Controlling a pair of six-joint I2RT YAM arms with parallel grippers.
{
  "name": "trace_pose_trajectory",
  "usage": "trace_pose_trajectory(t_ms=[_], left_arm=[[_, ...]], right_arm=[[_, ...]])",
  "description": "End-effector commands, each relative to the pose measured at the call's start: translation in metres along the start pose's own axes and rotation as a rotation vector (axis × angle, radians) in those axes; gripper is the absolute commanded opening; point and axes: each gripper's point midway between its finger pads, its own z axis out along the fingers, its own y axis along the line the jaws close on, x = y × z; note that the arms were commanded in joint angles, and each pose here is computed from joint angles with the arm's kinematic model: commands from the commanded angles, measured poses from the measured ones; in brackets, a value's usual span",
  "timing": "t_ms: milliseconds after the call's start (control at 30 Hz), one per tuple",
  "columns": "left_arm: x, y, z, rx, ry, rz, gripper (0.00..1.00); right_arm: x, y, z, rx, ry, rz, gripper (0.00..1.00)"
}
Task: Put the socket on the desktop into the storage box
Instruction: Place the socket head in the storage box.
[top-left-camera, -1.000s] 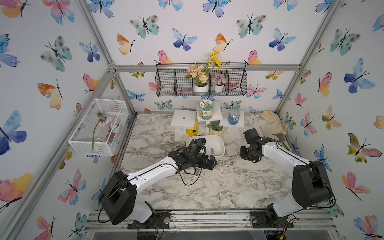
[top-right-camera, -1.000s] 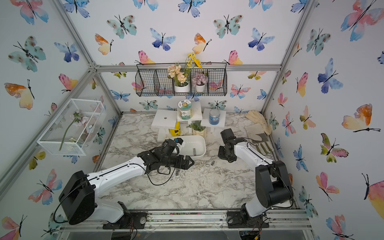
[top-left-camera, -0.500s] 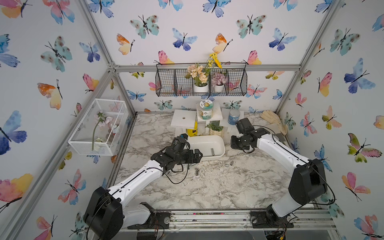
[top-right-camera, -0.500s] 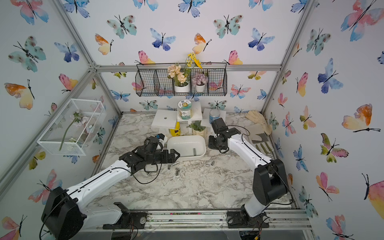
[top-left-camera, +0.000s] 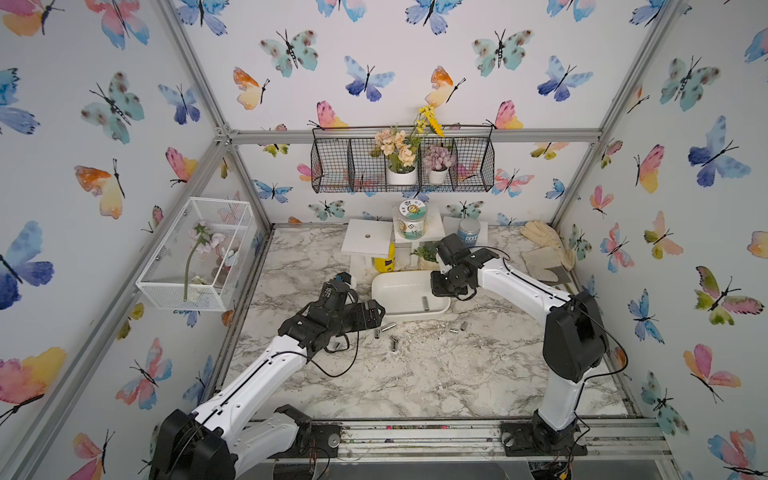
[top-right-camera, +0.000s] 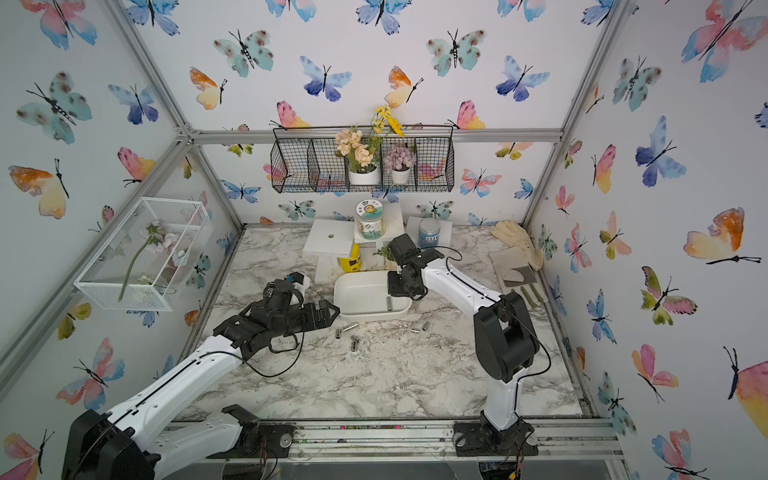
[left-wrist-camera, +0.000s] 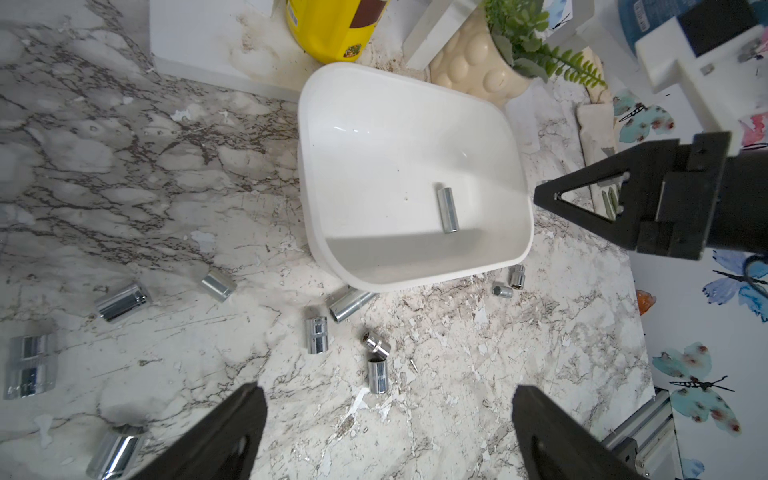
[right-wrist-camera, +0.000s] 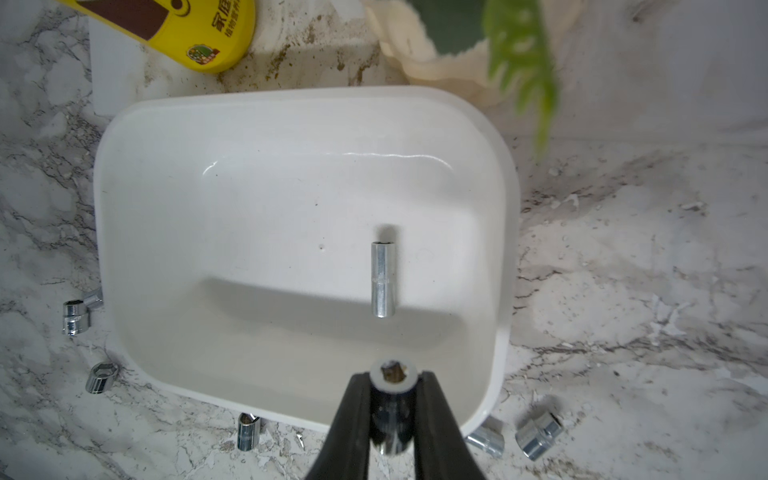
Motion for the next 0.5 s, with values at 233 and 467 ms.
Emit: trace_pose_trajectory(t_ms=[233, 467], left_arm=[[0.004, 0.013, -0.003, -0.026, -0.006, -0.032, 0.97], [0.007, 0.020, 0.000, -0.038, 0.001, -0.043, 0.97]], right_arm=[[-0.002, 0.009, 0.029, -0.003, 0.034, -0.014, 0.17], [-0.005, 0.008, 0.050, 0.010, 0.047, -0.013, 0.18]])
